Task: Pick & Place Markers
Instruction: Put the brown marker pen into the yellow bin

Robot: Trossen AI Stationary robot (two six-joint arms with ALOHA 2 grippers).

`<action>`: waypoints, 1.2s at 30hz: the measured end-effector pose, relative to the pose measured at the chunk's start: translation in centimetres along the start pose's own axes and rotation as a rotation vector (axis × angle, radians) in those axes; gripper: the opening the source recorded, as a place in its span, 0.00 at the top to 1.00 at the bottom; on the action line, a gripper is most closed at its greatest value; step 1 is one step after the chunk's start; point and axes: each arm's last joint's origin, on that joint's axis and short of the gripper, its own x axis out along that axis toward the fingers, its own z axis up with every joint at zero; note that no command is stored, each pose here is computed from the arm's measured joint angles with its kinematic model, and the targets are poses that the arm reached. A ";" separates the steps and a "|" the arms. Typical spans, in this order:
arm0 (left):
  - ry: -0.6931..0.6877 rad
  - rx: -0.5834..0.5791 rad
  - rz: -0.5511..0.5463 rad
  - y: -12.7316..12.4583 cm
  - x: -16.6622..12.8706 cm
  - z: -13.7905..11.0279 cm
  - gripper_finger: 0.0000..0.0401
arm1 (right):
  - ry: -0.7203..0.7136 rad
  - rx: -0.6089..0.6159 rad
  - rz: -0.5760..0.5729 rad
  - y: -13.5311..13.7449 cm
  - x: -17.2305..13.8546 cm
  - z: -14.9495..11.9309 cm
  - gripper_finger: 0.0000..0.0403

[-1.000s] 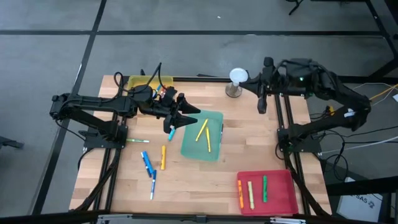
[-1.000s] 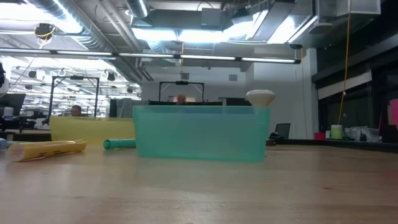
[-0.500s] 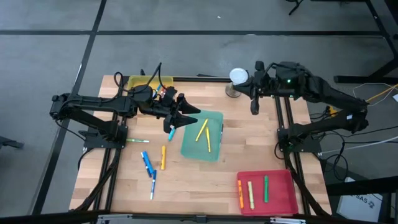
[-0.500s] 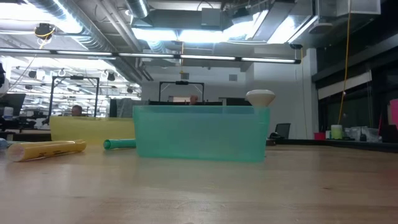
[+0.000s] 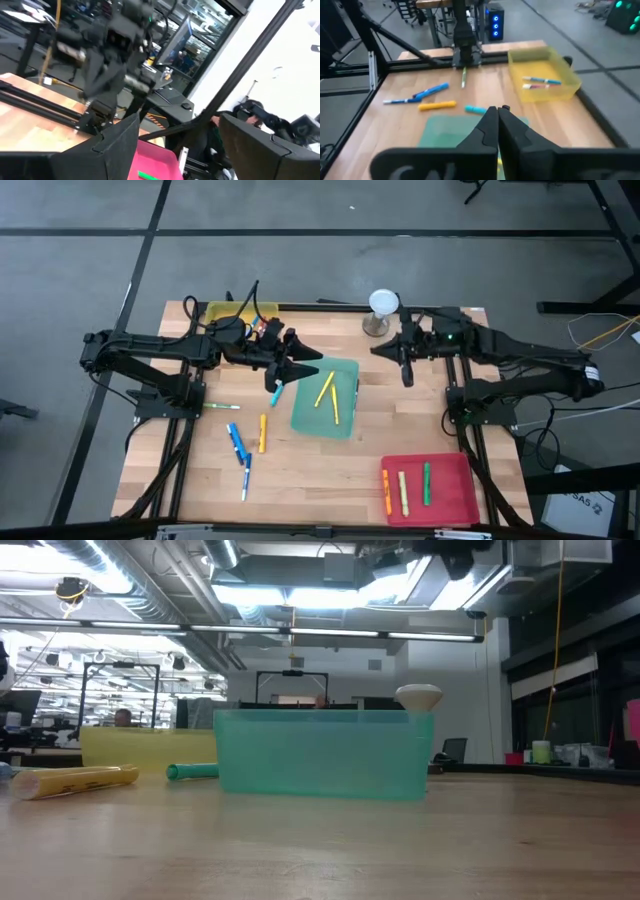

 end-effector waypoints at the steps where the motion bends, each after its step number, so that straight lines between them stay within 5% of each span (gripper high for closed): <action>1: -0.006 0.001 0.009 0.0 0.0 0.0 0.33 | 0.003 0.014 0.001 0.0 0.1 -0.7 1.00; 11: -0.054 0.003 0.100 0.3 0.0 0.1 0.33 | 0.051 0.078 0.105 0.1 1.9 -8.0 1.00; 23: 0.037 0.026 0.359 2.0 -0.4 -1.2 0.33 | 0.182 0.041 0.134 0.2 2.7 -13.8 1.00; 36: 0.063 0.021 0.357 2.4 -0.5 -1.2 0.33 | 0.328 0.048 0.070 -0.3 5.1 -17.6 1.00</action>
